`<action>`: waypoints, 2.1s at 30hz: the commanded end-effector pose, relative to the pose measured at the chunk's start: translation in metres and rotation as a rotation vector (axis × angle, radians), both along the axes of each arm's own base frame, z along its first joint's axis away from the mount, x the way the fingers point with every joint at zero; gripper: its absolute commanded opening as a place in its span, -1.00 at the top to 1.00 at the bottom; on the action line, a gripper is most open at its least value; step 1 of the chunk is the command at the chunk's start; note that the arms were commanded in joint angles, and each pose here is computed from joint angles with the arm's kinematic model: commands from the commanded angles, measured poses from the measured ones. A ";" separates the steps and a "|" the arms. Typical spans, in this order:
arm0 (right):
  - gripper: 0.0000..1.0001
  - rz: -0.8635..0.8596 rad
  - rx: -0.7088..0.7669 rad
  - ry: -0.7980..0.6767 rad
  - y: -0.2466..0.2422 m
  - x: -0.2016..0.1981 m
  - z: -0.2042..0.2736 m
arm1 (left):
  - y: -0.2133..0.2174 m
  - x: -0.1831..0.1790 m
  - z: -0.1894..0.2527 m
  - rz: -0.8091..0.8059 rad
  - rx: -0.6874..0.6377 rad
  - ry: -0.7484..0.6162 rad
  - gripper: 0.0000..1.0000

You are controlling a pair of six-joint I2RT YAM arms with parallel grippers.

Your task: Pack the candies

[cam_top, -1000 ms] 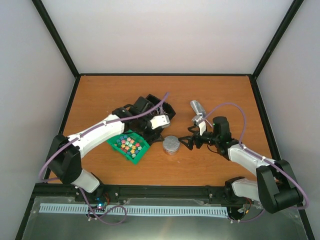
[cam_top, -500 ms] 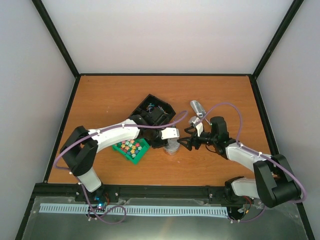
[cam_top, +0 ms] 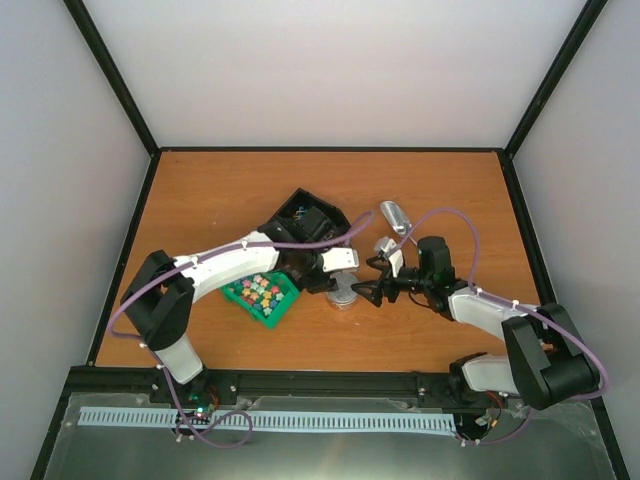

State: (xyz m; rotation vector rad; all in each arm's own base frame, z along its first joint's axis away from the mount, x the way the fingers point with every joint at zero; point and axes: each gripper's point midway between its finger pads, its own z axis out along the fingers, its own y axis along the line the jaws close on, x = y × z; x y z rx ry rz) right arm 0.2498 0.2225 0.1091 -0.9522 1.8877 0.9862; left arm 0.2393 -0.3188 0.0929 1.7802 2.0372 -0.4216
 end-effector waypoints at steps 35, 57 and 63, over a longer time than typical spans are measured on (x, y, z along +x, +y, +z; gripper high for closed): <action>-1.00 0.245 -0.046 -0.281 0.074 -0.042 -0.059 | 0.035 -0.026 0.039 -0.029 -0.241 0.009 -0.55; -0.49 0.257 -0.024 -0.200 0.078 -0.045 -0.074 | 0.004 -0.040 0.011 -0.193 -0.185 -0.193 -0.06; -0.45 0.246 -0.035 -0.208 0.078 -0.042 -0.076 | 0.006 -0.050 -0.003 -0.253 -0.138 -0.252 -0.06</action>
